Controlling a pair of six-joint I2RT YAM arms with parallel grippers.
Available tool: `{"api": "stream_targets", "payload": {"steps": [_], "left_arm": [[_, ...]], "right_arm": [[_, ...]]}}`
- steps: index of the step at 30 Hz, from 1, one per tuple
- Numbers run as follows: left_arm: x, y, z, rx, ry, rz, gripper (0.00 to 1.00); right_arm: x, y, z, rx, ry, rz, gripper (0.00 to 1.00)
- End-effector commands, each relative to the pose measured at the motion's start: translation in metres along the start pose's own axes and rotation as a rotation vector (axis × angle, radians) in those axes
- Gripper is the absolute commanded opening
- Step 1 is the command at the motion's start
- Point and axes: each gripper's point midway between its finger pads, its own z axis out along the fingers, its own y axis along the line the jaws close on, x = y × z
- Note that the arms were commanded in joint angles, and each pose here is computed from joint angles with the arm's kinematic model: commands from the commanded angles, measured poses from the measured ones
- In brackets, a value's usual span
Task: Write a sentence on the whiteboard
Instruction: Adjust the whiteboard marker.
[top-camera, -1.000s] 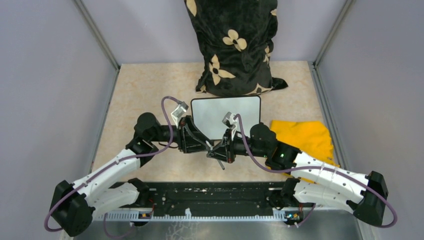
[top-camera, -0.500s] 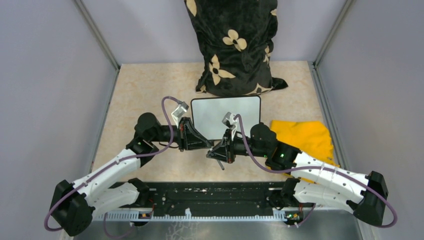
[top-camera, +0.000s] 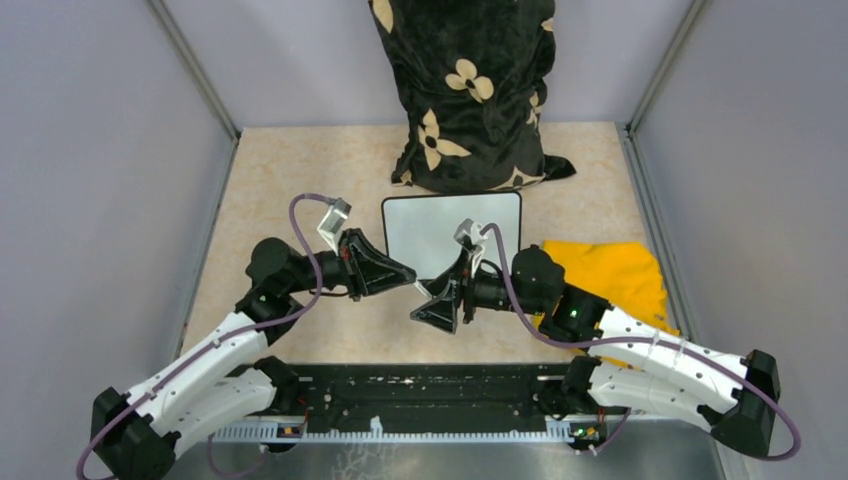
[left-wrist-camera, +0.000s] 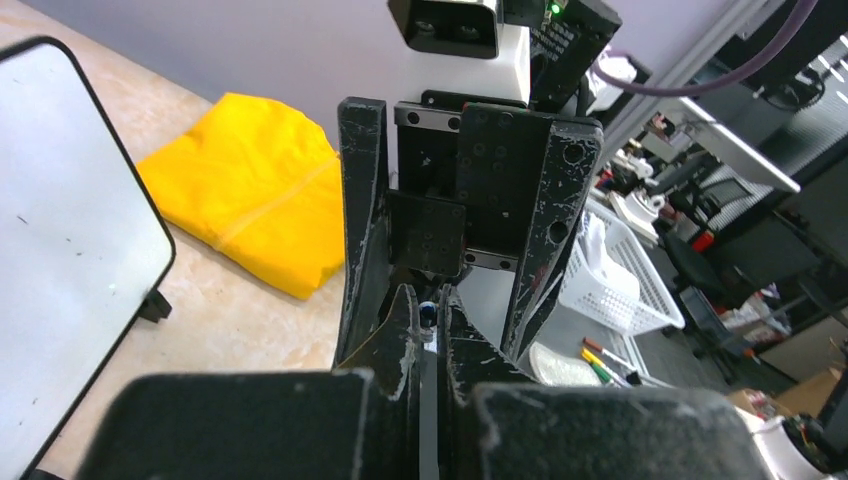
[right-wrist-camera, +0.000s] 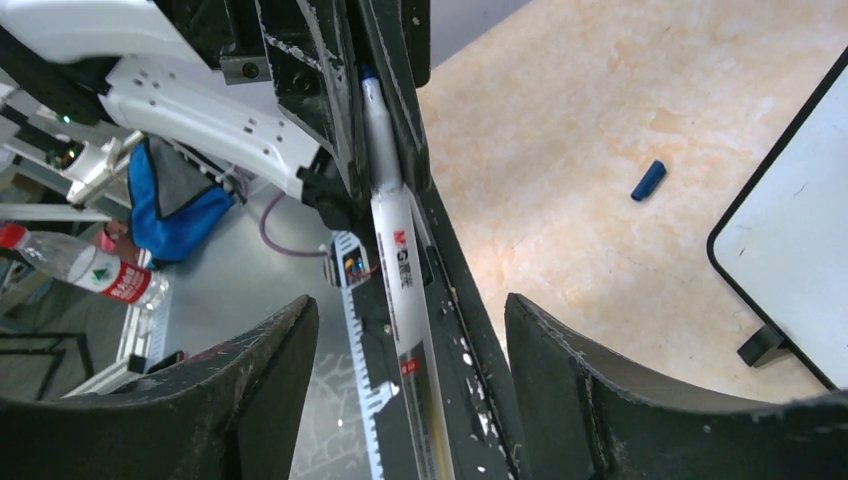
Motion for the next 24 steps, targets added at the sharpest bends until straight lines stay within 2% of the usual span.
{"api": "stream_targets", "payload": {"steps": [1,10,24], "left_arm": [[-0.032,-0.007,-0.004,-0.053,-0.157,0.016,0.0],[-0.084,-0.016,-0.021,-0.101,-0.455,-0.086,0.0],[-0.099,0.006,-0.035,-0.122,-0.661,-0.333,0.0]], "right_arm": [[-0.062,0.024,-0.015,-0.029,-0.215,-0.017,0.68],[-0.105,0.021,-0.038,-0.012,-0.519,0.087,0.7],[-0.148,0.03,-0.022,-0.09,-0.647,0.199,0.67]]}}
